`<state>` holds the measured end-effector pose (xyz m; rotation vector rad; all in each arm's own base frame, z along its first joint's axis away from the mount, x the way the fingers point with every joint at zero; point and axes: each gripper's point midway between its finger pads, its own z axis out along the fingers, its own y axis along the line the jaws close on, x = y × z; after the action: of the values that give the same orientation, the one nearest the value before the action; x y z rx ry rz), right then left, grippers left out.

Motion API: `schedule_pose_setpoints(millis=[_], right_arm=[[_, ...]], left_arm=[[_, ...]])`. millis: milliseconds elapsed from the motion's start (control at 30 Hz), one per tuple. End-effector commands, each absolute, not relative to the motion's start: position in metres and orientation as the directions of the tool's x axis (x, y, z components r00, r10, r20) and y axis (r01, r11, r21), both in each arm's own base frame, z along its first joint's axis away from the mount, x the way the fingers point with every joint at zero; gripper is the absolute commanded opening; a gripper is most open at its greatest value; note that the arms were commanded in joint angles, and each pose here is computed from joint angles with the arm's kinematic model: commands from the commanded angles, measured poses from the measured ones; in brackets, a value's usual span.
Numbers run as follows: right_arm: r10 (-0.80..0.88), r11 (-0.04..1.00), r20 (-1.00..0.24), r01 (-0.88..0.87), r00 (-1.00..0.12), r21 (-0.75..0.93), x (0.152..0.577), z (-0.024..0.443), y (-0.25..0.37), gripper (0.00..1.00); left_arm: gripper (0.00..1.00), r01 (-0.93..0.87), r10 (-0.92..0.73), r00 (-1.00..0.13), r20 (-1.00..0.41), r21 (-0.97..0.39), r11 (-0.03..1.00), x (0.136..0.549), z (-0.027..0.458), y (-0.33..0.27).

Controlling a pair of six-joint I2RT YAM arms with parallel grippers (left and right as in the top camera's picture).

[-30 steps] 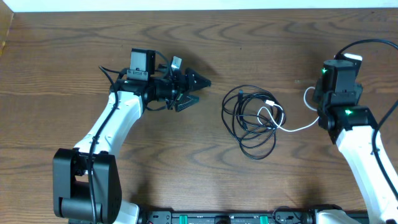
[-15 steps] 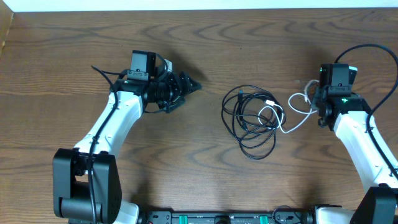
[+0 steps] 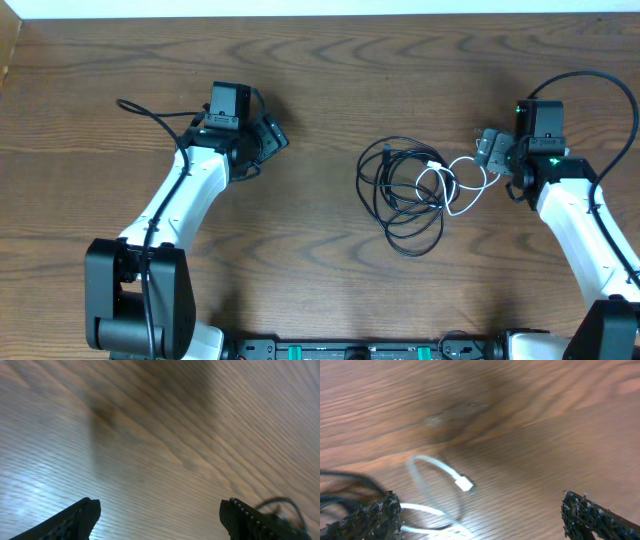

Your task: Untangle cables

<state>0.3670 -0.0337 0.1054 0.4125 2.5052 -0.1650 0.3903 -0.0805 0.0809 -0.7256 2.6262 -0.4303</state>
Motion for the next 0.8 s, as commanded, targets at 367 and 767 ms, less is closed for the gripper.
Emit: schedule_pose_setpoints(millis=[367,767], right_arm=[[0.266,0.961,-0.543,0.265,-0.796,0.082,0.3689,0.1028,-0.0115,0.99],[0.266,0.961,-0.543,0.265,-0.797,0.082,0.3687,0.1027,-0.0115,0.99]], left_arm=[[0.82,-0.447,-0.537,-0.778,-0.327,-0.313,0.838,0.3911,0.0800,-0.0649],[0.82,-0.447,-0.537,-0.777,-0.327,-0.313,0.838,0.3912,0.0801,-0.0649]])
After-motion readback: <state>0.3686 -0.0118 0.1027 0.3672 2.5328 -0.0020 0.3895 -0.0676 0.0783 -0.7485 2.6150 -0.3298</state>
